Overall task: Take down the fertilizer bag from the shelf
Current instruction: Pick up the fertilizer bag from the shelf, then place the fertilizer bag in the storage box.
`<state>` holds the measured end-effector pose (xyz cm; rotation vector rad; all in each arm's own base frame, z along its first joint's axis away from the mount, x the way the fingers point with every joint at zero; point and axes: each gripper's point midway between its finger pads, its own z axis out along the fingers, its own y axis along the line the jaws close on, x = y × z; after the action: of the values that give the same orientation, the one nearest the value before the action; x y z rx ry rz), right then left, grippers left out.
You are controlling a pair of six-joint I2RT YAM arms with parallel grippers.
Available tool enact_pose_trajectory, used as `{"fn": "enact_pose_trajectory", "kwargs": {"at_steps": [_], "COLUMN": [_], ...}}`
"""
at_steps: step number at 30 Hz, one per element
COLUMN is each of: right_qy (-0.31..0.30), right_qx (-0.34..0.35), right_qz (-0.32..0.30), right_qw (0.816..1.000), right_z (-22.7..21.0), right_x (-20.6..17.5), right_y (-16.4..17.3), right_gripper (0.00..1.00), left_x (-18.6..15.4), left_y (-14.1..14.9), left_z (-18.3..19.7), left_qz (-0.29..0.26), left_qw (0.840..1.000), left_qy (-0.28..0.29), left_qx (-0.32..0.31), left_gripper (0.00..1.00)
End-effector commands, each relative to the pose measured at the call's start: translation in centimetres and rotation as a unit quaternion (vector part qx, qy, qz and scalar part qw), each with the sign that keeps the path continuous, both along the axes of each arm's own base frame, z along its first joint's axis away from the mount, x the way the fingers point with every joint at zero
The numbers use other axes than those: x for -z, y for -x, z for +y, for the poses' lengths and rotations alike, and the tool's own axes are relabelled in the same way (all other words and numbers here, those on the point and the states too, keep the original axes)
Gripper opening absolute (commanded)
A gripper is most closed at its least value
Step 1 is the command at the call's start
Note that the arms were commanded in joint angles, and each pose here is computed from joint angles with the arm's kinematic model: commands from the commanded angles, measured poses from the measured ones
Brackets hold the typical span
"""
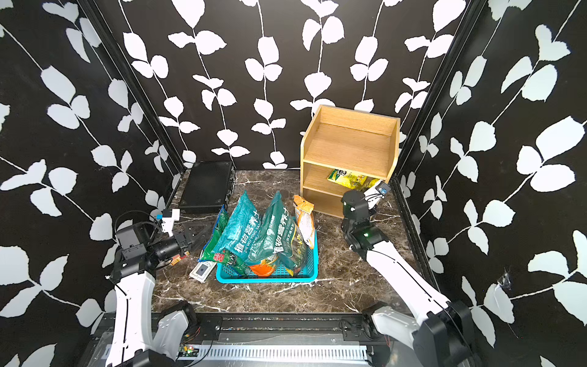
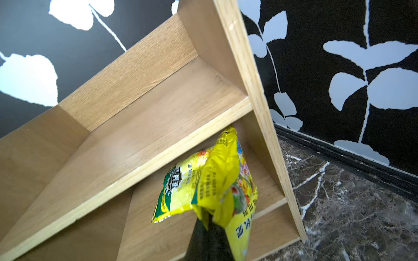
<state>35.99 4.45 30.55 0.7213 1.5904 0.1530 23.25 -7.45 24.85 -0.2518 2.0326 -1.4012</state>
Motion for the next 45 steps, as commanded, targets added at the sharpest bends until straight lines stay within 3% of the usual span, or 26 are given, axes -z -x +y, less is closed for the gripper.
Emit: {"fn": "enact_pose_trajectory", "kwargs": {"at_steps": [1,12,18,20,25,33,37,41,45], "right_qy": [-0.002,-0.011,-0.004,-0.001,0.029,0.082,0.106,0.105,0.104], "right_qx": [-0.019,-0.165,-0.288,-0.35,-0.509,-0.652,-0.672,-0.712,-0.743], "right_qz": [-0.027,-0.04,-0.01,-0.015,-0.035,-0.075,-0.095,-0.139,-0.138], "right_qw": [0.999,0.985,0.958,0.937,0.86,0.75,0.727,0.681,0.647], "right_z": [0.6,4.7,8.9,10.9,15.9,19.1,18.4,18.5,19.2], "right_x": [-1.7,-2.4,-1.3,-1.7,-3.3,-4.3,-4.3,-5.0,-4.3], "right_y": [2.0,7.8,9.5,10.5,14.0,19.3,21.3,24.1,25.3], "right_gripper": [0.0,0.0,0.0,0.0,0.0,0.0,0.0,0.0,0.0], "left_x": [-0.2,-0.2,-0.1,-0.2,-0.2,-0.1,-0.1,-0.1,0.0], "left_y": [0.1,0.1,0.1,0.1,0.1,0.1,0.1,0.1,0.1], "left_z": [0.0,0.0,0.0,0.0,0.0,0.0,0.0,0.0,0.0], "left_qz": [-0.009,-0.009,-0.009,-0.009,-0.009,-0.008,-0.008,-0.008,-0.007], "left_qw": [1.0,1.0,1.0,1.0,1.0,1.0,1.0,1.0,1.0], "left_qy": [0.002,0.001,0.001,0.001,0.001,0.0,0.001,0.0,0.0], "left_qx": [0.005,0.004,0.004,0.003,0.003,0.003,0.003,0.002,0.002], "left_gripper": [0.99,0.99,0.99,0.99,0.99,0.99,0.99,0.99,0.99]}}
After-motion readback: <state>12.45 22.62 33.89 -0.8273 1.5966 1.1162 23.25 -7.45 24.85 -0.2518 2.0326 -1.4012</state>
